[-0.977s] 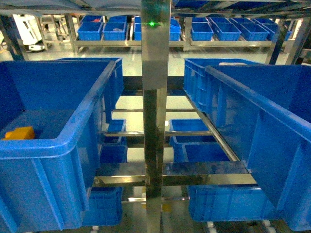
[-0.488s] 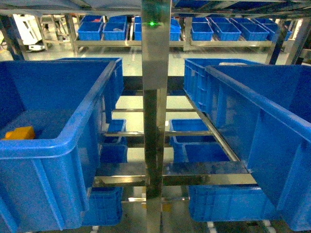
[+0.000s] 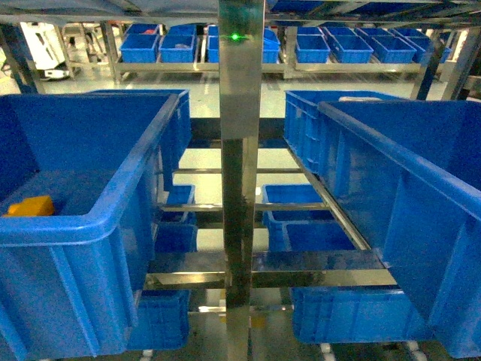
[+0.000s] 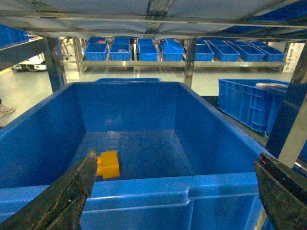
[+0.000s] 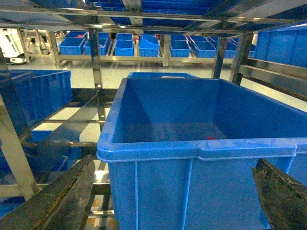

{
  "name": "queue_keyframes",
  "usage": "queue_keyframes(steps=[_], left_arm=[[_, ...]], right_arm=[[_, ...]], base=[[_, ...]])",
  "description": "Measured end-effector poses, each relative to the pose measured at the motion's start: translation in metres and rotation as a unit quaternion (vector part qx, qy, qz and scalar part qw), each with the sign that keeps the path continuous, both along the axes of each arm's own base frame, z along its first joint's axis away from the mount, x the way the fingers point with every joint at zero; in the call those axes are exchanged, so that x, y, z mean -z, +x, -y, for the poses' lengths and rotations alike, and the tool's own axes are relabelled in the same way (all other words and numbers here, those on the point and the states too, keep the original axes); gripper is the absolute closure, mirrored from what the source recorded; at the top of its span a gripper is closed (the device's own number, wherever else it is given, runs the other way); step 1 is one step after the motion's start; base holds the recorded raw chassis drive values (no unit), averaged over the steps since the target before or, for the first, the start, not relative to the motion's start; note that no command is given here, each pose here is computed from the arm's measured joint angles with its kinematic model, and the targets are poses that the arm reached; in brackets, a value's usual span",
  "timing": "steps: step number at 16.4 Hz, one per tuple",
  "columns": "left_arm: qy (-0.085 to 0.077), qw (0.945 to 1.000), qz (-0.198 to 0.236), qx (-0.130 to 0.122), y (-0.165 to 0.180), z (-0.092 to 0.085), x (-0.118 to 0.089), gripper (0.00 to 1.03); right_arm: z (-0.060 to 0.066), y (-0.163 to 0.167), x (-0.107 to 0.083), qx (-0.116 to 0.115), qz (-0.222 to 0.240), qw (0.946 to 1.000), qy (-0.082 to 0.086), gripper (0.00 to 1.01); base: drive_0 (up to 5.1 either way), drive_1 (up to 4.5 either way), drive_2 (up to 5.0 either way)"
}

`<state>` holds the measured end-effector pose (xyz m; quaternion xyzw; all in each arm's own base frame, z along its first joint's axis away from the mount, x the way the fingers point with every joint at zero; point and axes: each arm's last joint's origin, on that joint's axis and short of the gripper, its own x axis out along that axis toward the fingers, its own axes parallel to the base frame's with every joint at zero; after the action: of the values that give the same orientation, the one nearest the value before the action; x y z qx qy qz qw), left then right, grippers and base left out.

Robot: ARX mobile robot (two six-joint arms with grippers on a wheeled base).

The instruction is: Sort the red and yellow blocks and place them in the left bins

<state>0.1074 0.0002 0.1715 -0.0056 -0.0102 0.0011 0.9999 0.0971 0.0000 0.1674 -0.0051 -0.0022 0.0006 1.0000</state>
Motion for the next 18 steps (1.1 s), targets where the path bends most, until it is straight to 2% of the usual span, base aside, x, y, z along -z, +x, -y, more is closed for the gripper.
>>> queue_keyframes(steps=[17, 18], left_arm=[[0.000, 1.0000, 0.000, 0.000, 0.0000, 0.0000, 0.0000, 0.05], [0.001, 1.0000, -0.009, 0.000, -0.0011, 0.0000, 0.0018, 0.08]], right_arm=[[0.0000, 0.0000, 0.0000, 0.000, 0.000, 1.0000, 0.000, 0.03], [0.0000, 0.0000, 0.0000, 0.000, 0.000, 1.0000, 0.000, 0.03]], base=[[0.0, 0.00, 0.0], [0.0, 0.00, 0.0]])
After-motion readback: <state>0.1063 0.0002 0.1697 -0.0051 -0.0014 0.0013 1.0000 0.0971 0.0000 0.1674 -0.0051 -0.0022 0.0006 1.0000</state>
